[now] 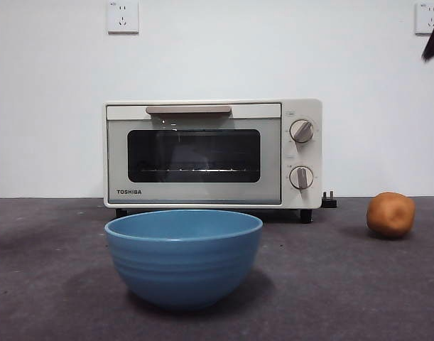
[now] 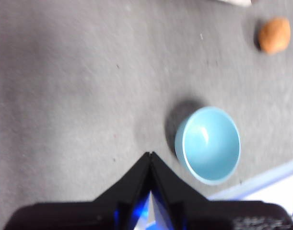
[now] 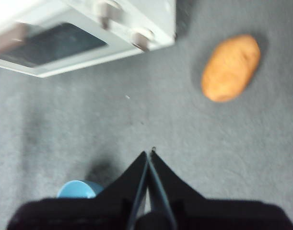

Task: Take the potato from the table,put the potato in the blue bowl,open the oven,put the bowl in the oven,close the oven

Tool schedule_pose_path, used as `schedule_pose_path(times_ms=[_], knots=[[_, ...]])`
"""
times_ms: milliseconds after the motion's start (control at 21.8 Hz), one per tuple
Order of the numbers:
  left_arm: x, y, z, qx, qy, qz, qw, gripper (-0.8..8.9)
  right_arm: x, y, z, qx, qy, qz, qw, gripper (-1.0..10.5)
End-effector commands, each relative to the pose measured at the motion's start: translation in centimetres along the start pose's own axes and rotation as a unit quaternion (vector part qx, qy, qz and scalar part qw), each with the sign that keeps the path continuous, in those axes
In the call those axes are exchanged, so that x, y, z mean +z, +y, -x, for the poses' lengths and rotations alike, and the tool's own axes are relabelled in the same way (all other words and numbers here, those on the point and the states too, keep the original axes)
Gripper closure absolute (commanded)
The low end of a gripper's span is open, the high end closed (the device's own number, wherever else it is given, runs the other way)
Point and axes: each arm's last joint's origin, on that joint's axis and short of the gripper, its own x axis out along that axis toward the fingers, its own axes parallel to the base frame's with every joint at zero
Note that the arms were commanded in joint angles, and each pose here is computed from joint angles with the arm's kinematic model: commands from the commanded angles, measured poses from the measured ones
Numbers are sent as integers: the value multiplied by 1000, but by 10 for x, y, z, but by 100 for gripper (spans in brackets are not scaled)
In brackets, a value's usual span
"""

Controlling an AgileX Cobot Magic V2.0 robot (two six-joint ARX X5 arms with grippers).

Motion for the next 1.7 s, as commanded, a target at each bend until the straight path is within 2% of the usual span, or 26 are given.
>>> schedule_pose_path(times_ms=[46,230,414,459,597,689,965,1378,1608,1654,1700], knots=[[-3,-2,-1,-4,16,-20,1000,818,10,-6,-18,-7,28,-15,999,948],[-8,-7,-3,-9,40,-28,999,818,24,-11,-45,-35,54,-20,998,941],[-12,-13,-6,-14,63,-54,996,818,42,-18,-76,-107,59,-28,992,930],[-12,-14,-6,-16,65,-59,996,818,46,-20,-82,-112,59,-33,991,851],[-12,-16,-8,-20,65,-69,995,818,52,-28,-102,-139,63,-56,987,492],[-11,-16,-9,-20,65,-70,995,818,54,-34,-114,-155,62,-67,984,407],[-8,-17,-9,-22,50,-77,996,818,55,-50,-145,-168,79,-111,976,408],[-5,-16,-13,-22,50,-67,996,818,57,-58,-172,-187,66,-100,975,415],[-5,-16,-13,-22,51,-64,996,818,51,-54,-194,-192,76,-83,975,422],[-5,-16,-13,-22,51,-62,996,818,50,-52,-197,-198,76,-77,974,479],[-5,-16,-13,-22,52,-61,997,818,48,-50,-199,-202,78,-68,974,594]])
